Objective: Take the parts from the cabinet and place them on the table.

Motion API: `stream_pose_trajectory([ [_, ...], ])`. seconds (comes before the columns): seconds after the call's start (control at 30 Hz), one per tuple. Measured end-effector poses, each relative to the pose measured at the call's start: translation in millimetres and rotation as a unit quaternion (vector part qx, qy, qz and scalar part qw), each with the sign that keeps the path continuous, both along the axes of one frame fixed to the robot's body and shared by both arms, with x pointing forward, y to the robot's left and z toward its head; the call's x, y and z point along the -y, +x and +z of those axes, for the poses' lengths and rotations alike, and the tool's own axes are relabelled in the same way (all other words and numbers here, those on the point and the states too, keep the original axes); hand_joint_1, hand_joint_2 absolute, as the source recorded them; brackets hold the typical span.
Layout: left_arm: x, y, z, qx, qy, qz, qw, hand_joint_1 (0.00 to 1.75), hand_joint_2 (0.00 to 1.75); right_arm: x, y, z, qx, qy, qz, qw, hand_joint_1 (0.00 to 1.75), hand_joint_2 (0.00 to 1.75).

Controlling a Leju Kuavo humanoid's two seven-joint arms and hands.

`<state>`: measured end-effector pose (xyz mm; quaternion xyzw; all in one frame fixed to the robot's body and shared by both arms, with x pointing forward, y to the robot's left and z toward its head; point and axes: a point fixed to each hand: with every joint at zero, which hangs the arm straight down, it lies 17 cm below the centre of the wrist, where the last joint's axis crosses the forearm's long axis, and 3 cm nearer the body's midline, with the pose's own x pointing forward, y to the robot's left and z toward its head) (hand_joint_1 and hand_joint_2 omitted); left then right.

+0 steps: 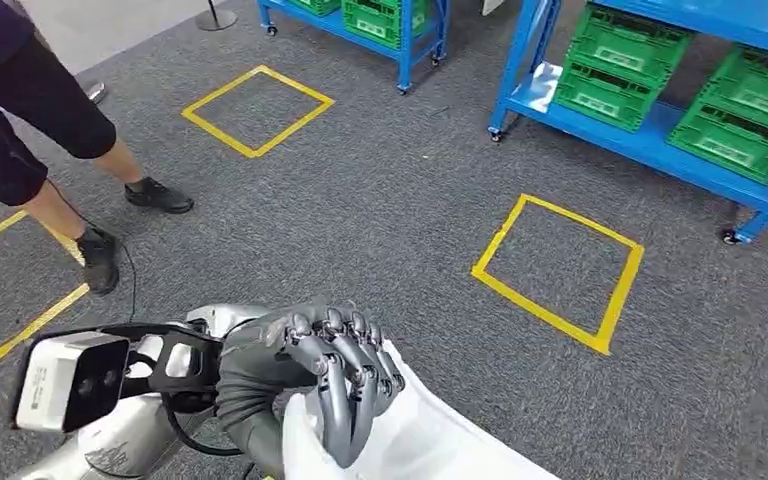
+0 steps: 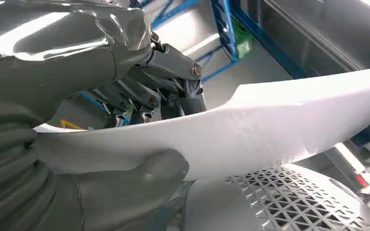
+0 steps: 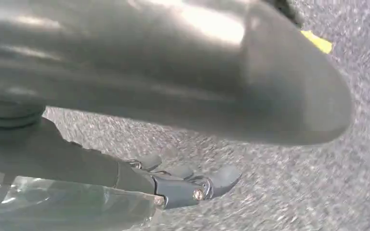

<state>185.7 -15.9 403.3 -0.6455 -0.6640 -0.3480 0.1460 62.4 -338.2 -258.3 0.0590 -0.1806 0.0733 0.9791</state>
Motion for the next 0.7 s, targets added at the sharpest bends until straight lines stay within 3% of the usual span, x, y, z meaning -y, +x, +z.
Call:
stream_pose_trajectory([
  [0.7, 15.9, 16.6, -5.1, -0.011, 0.024, 0.021, 0.999, 1.54, 1.75, -25.2, 7.1, -0.7, 0.002, 0.021, 0.018, 1.0, 0.0, 0.0],
])
